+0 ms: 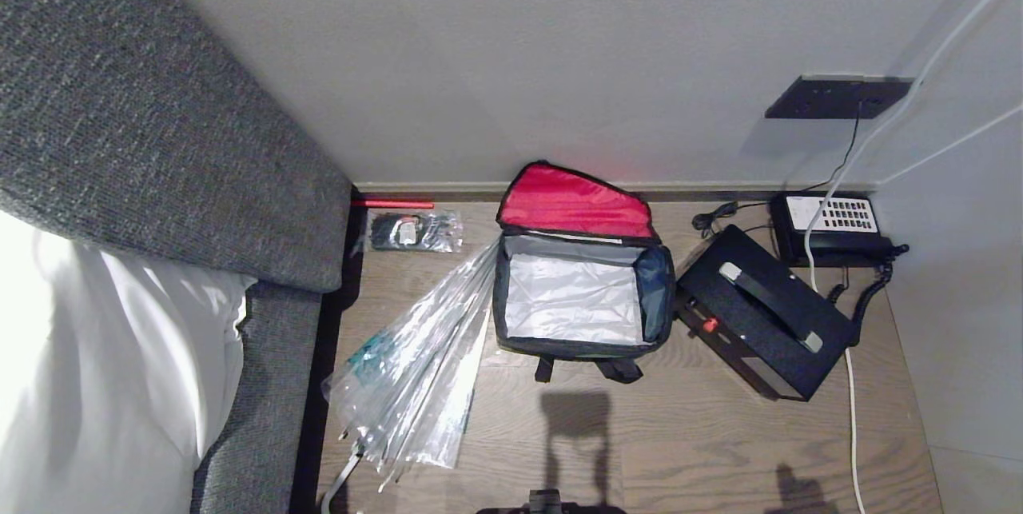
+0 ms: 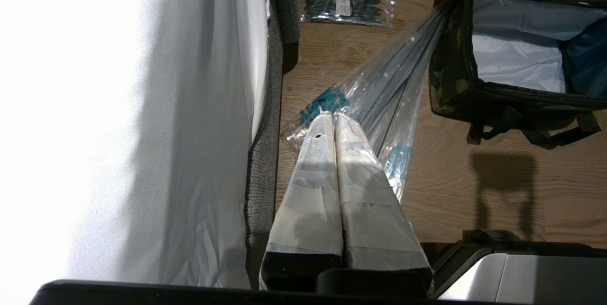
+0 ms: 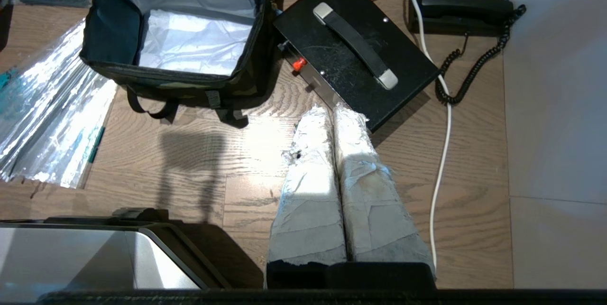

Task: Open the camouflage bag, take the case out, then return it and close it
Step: Grip the handle again

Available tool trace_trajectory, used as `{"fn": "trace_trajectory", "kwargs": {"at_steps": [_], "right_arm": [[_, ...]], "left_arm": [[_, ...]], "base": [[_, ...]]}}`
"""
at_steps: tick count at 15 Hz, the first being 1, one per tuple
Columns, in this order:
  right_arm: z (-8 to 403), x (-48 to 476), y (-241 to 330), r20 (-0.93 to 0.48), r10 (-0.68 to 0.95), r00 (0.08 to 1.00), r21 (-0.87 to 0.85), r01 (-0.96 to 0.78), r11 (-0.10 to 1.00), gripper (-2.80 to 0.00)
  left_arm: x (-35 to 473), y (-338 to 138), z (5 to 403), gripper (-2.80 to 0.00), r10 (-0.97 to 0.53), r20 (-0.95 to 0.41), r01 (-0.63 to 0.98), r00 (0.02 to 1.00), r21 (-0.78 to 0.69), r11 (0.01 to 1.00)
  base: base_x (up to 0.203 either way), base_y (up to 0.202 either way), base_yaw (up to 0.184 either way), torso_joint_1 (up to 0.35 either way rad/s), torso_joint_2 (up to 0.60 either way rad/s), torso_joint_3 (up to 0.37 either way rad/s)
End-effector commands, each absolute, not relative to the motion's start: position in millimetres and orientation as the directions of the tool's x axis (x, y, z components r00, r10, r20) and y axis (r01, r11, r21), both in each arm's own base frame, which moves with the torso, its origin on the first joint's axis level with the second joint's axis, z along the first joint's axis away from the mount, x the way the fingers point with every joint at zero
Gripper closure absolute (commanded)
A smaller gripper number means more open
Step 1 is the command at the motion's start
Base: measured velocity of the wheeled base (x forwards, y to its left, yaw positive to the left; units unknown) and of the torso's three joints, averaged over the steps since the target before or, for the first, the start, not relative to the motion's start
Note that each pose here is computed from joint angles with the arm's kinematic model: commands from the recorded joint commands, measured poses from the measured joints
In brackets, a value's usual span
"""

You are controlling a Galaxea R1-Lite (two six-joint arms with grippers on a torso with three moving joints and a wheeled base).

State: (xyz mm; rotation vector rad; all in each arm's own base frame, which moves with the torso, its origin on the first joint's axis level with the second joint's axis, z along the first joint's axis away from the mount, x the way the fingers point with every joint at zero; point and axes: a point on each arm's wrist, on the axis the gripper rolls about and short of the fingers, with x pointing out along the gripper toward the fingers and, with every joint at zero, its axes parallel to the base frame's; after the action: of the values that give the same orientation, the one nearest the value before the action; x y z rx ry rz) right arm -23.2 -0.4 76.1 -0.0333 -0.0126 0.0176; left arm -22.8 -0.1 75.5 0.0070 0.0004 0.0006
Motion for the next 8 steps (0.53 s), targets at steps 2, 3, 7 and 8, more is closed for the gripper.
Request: {"fn": "trace_trajectory", "kwargs": {"at_steps": [2,3,7,8], "right_arm": [[75.1,-25.1,-0.4,0.038,0.018,0.999,-0.034,-0.017,0.999,0.0],[75.1,-25.1,-0.4,0.038,0.018,0.999,-0.034,-0.017,0.999,0.0],[74.6,-25.0,-0.2,0.036,0.027,0.999,-0.06,-0.025,0.998,0.0],[74.4,-25.2,-0.3,0.03,0.024,0.999,-0.06,-0.022,0.998,0.0]], "left_arm": [[-22.8,-0.1,75.5,0.0,0.002,0.0,-0.002,1.0,0.006,1.0],[-22.8,-0.1,75.5,0.0,0.002,0.0,-0.002,1.0,0.006,1.0],[-22.8,-0.1,75.5,0.0,0.002,0.0,-0.002,1.0,0.008,1.0],[-22.8,-0.1,75.5,0.0,0.001,0.0,-0.001,1.0,0.007,1.0]], "base": [[0.0,0.0,0.0,0.0,0.0,0.0],[0.0,0.0,0.0,0.0,0.0,0.0],[0.0,0.0,0.0,0.0,0.0,0.0],[0.0,0.0,0.0,0.0,0.0,0.0]]}}
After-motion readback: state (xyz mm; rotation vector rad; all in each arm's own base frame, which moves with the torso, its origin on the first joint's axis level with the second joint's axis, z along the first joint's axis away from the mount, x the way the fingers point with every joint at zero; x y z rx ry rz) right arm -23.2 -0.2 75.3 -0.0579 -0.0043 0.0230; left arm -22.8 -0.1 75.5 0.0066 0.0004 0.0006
